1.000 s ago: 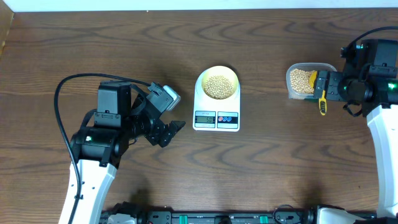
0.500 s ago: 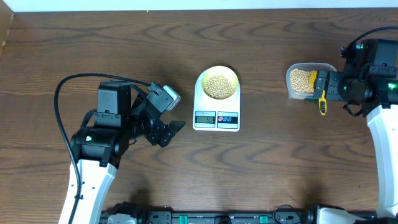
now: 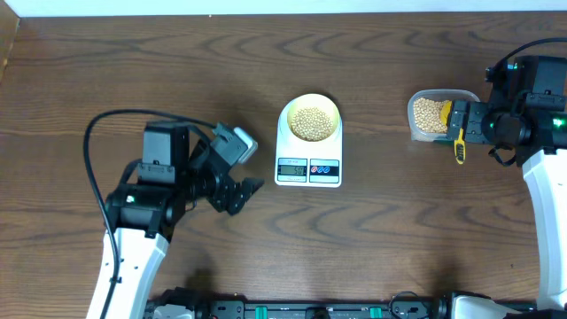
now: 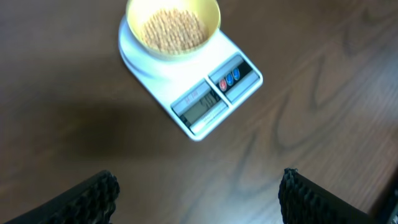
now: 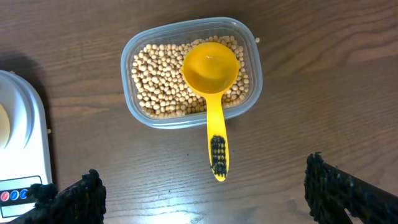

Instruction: Scoop item into bowl and weigh 50g on scale

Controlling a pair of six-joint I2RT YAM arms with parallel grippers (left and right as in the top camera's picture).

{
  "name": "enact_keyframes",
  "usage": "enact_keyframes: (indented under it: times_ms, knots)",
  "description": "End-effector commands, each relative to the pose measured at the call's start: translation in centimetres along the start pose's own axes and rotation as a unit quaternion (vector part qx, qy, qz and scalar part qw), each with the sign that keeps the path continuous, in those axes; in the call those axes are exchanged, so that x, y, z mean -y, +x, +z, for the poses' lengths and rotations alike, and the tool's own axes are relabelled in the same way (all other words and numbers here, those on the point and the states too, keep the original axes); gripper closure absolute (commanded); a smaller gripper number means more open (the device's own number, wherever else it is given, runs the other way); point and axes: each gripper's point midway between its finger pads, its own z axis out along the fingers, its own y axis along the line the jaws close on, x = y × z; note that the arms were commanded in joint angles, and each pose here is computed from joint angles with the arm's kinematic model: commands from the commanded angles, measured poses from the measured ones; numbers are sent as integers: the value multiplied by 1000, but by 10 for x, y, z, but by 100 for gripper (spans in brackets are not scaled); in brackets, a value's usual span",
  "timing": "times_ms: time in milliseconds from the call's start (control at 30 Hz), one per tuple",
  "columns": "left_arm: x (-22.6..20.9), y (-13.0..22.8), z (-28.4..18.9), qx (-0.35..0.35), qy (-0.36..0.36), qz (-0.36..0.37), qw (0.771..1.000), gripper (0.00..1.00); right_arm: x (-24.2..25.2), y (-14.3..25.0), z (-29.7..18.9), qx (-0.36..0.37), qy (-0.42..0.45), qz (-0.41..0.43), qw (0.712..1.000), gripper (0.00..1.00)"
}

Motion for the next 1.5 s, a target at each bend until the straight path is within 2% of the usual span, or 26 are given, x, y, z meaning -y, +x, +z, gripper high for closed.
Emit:
enact_keyframes:
  times_ms: [0, 167, 1233, 1467]
  knots:
    - [8, 20, 3, -11, 5, -3, 1000, 16, -1, -1, -3, 4, 4, -11, 1000, 1]
    - [16, 33, 1, -6, 3, 1, 1000, 16, -1, -1, -3, 4, 4, -11, 1000, 1]
    - [48, 49, -39, 122, -73, 82, 986, 16, -1, -1, -3, 4, 4, -11, 1000, 1]
    - [34, 50, -42, 168, -122, 15, 978, 15, -1, -1, -3, 4, 4, -11, 1000, 1]
